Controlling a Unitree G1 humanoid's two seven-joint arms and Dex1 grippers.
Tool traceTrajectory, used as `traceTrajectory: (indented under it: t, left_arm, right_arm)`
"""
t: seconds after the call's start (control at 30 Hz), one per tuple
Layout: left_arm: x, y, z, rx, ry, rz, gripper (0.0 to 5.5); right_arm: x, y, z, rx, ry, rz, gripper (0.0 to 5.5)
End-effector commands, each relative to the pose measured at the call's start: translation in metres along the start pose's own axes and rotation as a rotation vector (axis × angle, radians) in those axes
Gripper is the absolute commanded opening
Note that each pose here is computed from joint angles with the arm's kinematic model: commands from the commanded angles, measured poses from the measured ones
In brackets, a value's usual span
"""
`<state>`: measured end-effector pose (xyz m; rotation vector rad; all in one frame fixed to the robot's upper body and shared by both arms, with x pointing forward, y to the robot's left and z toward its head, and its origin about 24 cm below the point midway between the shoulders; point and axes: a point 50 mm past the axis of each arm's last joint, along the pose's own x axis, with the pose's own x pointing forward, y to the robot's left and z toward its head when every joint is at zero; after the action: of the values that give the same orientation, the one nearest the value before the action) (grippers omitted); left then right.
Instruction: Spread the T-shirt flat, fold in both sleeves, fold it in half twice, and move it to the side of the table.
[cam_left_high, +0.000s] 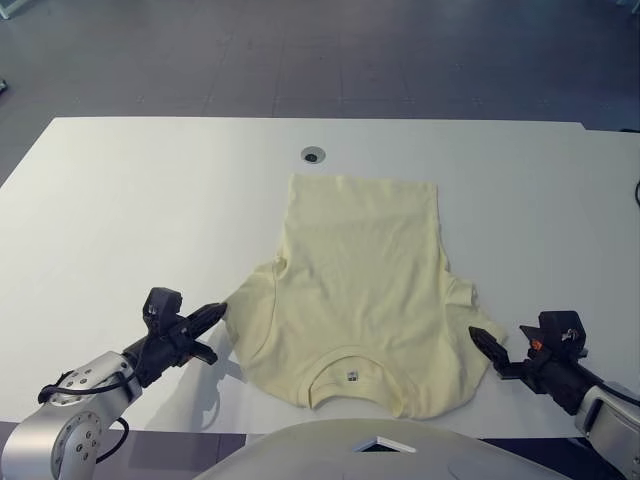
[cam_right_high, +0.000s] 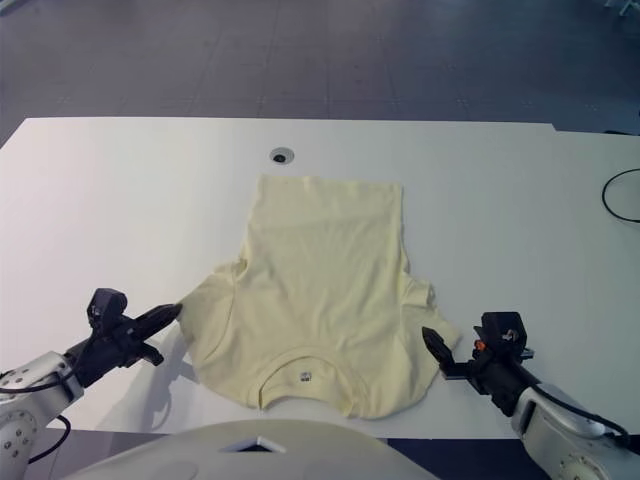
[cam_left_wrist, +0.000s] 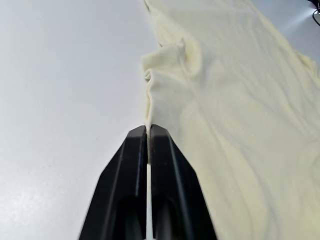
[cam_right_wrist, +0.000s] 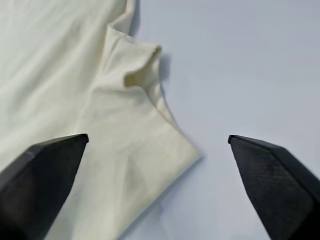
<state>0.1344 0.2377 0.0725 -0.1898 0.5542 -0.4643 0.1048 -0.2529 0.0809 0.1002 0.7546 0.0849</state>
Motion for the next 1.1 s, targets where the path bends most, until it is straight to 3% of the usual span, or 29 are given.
traceTrajectory:
  t: [0.03, 0.9, 1.1]
  left_arm:
    - [-0.004, -0.009, 0.007, 0.017, -0.033, -0.023, 0.00]
    - [0.030, -0.052, 0.007, 0.060, -0.015, -0.225, 0.00]
    - [0.041, -0.064, 0.002, 0.064, 0.006, -0.275, 0.00]
  right_arm:
    - [0.003, -0.008, 0.003, -0.014, 0.027, -0.029, 4.44]
    - [0.006, 0.000, 0.000, 0.020, 0.063, 0.029, 0.14]
    - [0.005, 0.006, 0.008, 0.018, 0.013, 0.061, 0.02]
